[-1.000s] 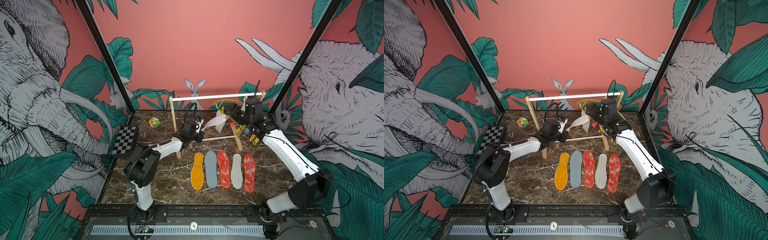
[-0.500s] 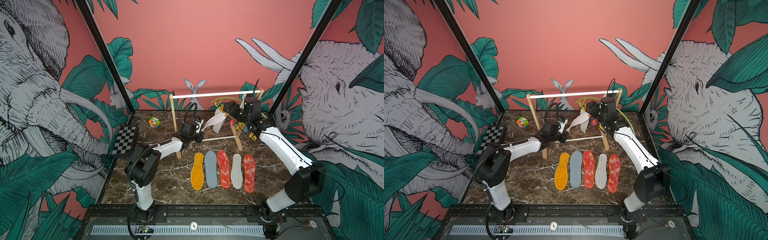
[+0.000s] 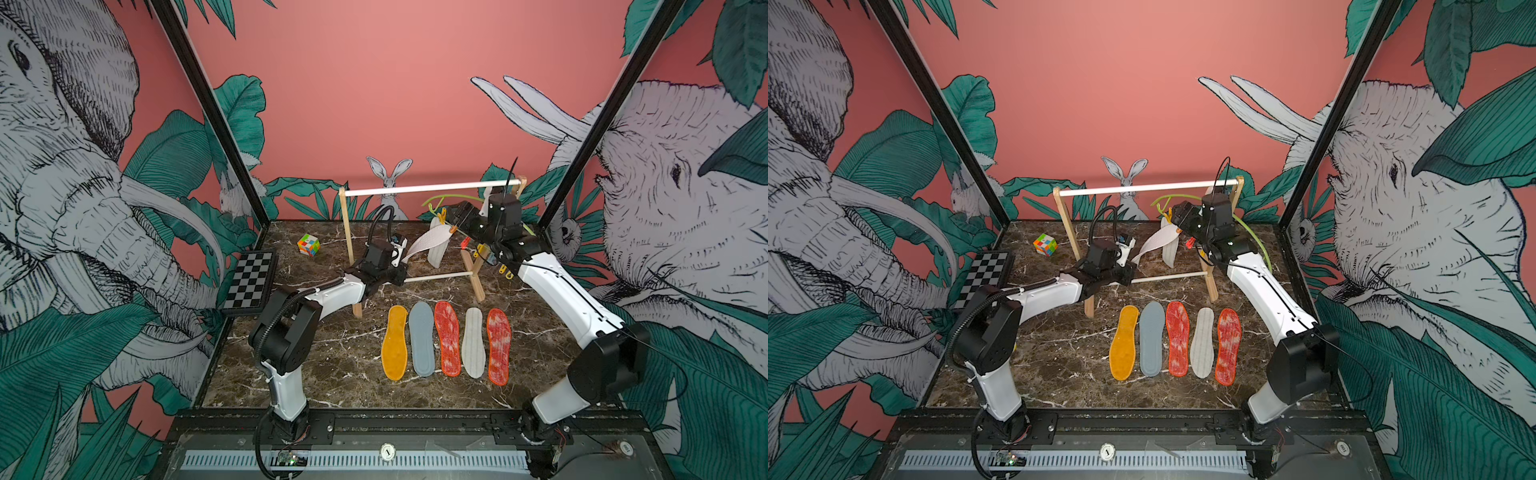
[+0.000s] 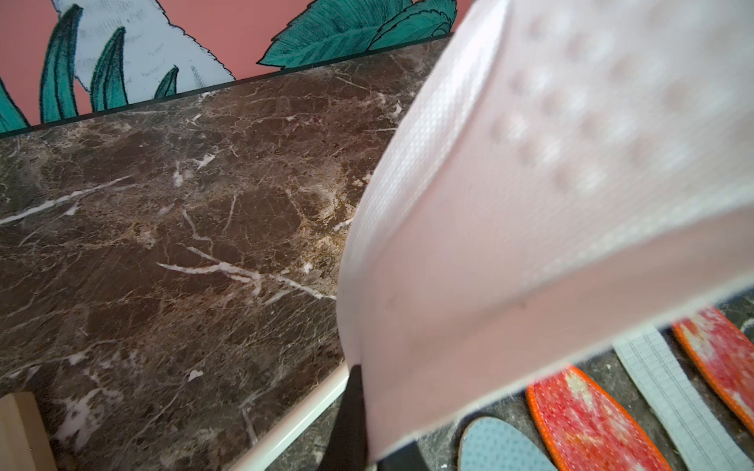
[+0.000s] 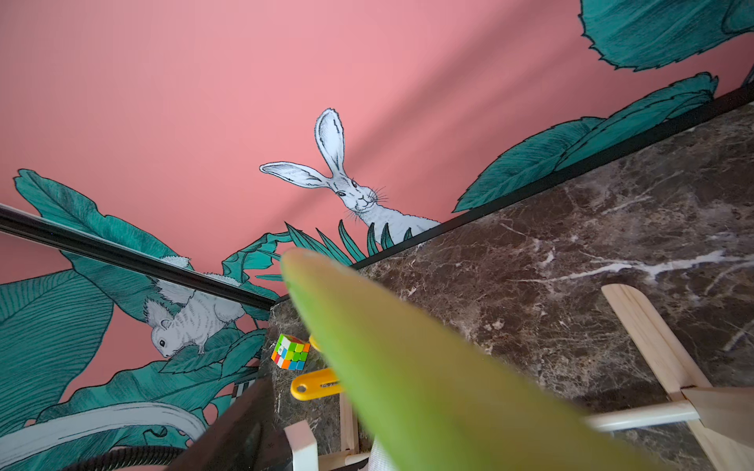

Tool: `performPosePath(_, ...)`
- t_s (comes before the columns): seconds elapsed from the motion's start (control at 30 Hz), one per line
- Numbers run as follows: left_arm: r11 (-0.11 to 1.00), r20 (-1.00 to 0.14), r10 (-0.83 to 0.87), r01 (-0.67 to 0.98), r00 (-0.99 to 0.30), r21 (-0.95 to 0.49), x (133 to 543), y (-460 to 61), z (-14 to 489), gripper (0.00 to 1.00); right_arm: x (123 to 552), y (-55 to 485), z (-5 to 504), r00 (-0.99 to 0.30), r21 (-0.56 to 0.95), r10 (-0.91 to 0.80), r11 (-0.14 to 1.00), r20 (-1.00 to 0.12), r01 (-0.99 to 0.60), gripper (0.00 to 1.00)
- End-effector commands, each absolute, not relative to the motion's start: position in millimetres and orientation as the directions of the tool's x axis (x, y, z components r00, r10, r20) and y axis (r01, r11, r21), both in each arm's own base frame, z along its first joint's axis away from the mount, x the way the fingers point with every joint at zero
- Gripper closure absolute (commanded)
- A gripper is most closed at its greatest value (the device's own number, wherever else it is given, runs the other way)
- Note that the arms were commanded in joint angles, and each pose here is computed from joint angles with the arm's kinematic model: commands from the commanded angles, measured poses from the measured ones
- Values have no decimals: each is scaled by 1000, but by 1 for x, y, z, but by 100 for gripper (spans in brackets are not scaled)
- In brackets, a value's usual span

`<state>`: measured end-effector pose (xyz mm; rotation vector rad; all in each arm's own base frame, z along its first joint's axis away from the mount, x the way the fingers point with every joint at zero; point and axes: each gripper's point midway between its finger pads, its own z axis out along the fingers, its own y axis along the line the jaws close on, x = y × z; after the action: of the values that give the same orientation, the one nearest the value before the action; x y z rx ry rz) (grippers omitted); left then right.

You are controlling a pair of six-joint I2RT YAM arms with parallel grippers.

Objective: Take the shoe insoles off the hanger
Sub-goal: Open the clamp at the hanger.

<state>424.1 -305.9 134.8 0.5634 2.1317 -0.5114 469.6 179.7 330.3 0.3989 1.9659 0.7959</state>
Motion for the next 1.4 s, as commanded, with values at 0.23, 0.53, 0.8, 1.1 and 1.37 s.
performPosePath(0.23, 858, -740, 239, 493, -628, -141, 418, -282, 99, 100, 478, 143, 292, -482, 726, 662, 684, -574, 74, 25)
performPosePath(0.53, 859, -738, 238, 492, -632, -144, 418, -282, 98, 100, 480, 141, 291, -478, 752, 677, 657, -560, 48, 26)
performPosePath(0.8, 859, -738, 233, 490, -634, -150, 419, -284, 96, 100, 471, 138, 302, -469, 742, 669, 669, -577, 40, 24)
performPosePath(1.1, 859, -741, 219, 486, -635, -163, 421, -286, 97, 100, 451, 172, 354, -456, 770, 648, 621, -610, -147, 22)
performPosePath(1.37, 857, -743, 215, 487, -633, -167, 420, -285, 100, 100, 443, 181, 346, -479, 780, 642, 604, -598, -165, 21)
